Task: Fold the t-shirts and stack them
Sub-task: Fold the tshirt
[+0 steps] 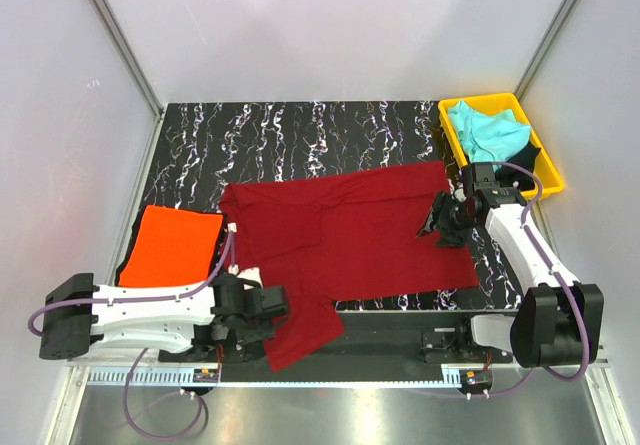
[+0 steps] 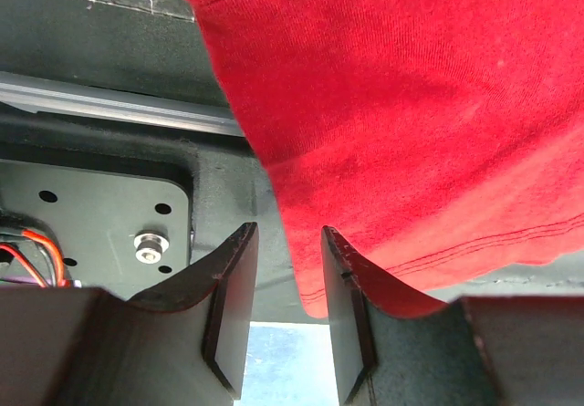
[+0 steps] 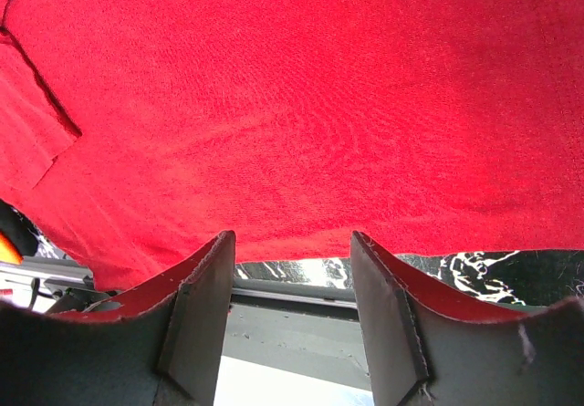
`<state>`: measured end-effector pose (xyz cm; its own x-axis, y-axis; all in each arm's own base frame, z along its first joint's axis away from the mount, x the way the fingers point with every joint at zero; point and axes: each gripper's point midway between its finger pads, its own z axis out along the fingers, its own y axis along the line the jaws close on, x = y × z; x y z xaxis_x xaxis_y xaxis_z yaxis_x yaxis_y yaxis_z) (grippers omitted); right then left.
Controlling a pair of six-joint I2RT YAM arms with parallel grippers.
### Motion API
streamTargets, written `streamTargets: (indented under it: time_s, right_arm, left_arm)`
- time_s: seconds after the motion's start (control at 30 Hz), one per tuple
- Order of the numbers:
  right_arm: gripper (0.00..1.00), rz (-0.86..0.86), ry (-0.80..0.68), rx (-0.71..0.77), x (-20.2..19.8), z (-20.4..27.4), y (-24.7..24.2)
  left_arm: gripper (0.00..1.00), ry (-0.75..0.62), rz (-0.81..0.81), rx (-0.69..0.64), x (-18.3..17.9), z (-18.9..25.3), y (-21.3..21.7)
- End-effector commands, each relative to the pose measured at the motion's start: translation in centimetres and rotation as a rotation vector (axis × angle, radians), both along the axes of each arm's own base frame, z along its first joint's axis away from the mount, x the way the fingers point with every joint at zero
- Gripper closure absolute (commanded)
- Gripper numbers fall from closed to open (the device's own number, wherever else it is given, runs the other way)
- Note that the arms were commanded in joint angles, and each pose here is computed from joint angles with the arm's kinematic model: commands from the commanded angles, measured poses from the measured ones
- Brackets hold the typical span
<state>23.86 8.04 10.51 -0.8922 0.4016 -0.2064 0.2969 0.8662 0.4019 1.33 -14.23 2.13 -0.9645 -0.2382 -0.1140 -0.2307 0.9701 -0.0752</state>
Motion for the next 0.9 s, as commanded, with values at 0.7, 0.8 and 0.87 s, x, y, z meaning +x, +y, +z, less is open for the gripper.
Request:
streamTargets:
  time_s: [0.7,0.8,0.87]
  right_arm:
    - [0.38,0.015,-0.036,0.018,0.3,0.8,0.4]
    - [0.38,-0.005,-0.016,0.015,0.4,0.4,0.2]
    - [0.42,-0.045,0.006,-0.013,0.5,-0.1,-0.3]
  left_arm:
    - [0.93,-0.085,0.049,-0.055,1.7,-0.4,-1.4]
    - [1.0,-0.101,0.034,-0.07,2.0,0.0,-1.8]
    - [1.0,-0.121,0.014,-0.086,2.3,0.7,-2.3]
